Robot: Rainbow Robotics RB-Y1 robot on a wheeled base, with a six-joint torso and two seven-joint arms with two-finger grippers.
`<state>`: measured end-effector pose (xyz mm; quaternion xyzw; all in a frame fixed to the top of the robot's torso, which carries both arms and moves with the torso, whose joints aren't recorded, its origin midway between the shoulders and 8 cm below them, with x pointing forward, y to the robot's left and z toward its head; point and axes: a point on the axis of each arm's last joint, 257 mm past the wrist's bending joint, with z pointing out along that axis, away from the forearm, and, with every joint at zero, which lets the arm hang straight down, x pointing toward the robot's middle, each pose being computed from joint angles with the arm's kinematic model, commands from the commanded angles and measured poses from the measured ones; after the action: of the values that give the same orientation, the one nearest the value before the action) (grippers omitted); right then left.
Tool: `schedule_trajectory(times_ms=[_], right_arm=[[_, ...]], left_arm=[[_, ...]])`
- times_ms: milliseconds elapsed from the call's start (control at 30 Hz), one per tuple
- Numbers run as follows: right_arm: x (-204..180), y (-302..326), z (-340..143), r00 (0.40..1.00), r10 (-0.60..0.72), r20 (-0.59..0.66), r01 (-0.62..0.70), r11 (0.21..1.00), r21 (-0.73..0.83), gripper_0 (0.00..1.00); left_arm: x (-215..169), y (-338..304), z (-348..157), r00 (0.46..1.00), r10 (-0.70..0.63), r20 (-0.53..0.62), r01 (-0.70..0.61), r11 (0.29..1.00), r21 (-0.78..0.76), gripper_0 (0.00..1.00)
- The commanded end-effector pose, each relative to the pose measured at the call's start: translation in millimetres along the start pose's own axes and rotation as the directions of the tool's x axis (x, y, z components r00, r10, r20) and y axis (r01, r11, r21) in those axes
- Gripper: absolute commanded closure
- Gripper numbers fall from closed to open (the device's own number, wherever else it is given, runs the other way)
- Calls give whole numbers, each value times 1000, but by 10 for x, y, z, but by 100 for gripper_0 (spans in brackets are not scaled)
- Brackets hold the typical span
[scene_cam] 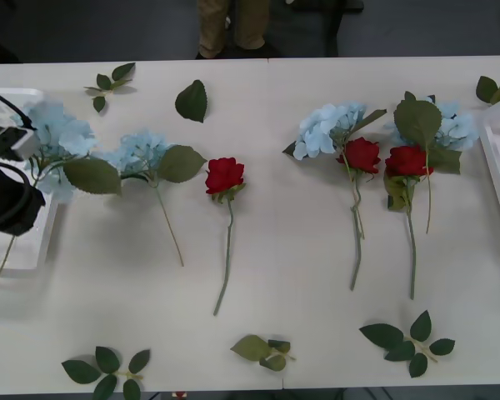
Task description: Place the red flowers into the right box and the blue flowers into the left box. If a person shows an open palm, hand one flower to the person first, then continue sorting.
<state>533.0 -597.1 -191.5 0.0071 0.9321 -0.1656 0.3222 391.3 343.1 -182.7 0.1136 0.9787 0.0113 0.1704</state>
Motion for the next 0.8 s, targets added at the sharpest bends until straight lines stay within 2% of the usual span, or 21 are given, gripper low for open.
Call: schedule_trajectory(times_ms=[33, 133, 233, 300, 367, 433, 633, 800], right_arm=[[-99, 111, 85, 1000, 4, 24, -4, 1000, 4, 100], [-83, 112, 189, 999, 15, 45, -16, 1000, 17, 100], [-100, 48, 215, 998, 11, 62, -14, 999, 37, 97], [-124, 38, 213, 997, 14, 70, -17, 999, 39, 64], [-142, 25, 203, 997, 25, 76, -28, 999, 39, 38], [-139, 11, 200, 997, 34, 76, -37, 999, 39, 29], [-112, 102, 112, 995, 95, 36, -94, 995, -28, 15], [-101, 575, -170, 993, 105, -63, -114, 978, -176, 14]], left_arm=[[-666, 549, -316, 987, 55, 150, -44, 996, -78, 100], [-810, 907, -224, 982, 17, 188, -3, 997, -74, 100], [-756, 1239, -105, 983, -43, 178, 58, 995, -79, 100], [-629, 1530, -26, 983, -101, 153, 117, 988, -101, 100], [-515, 1698, 46, 979, -154, 132, 168, 980, -106, 100], [-457, 1798, 133, 972, -199, 129, 212, 972, -102, 100], [-635, 2211, 310, 917, -294, 271, 331, 938, -101, 100], [-674, 2383, 366, 890, -338, 307, 384, 918, -102, 100]])
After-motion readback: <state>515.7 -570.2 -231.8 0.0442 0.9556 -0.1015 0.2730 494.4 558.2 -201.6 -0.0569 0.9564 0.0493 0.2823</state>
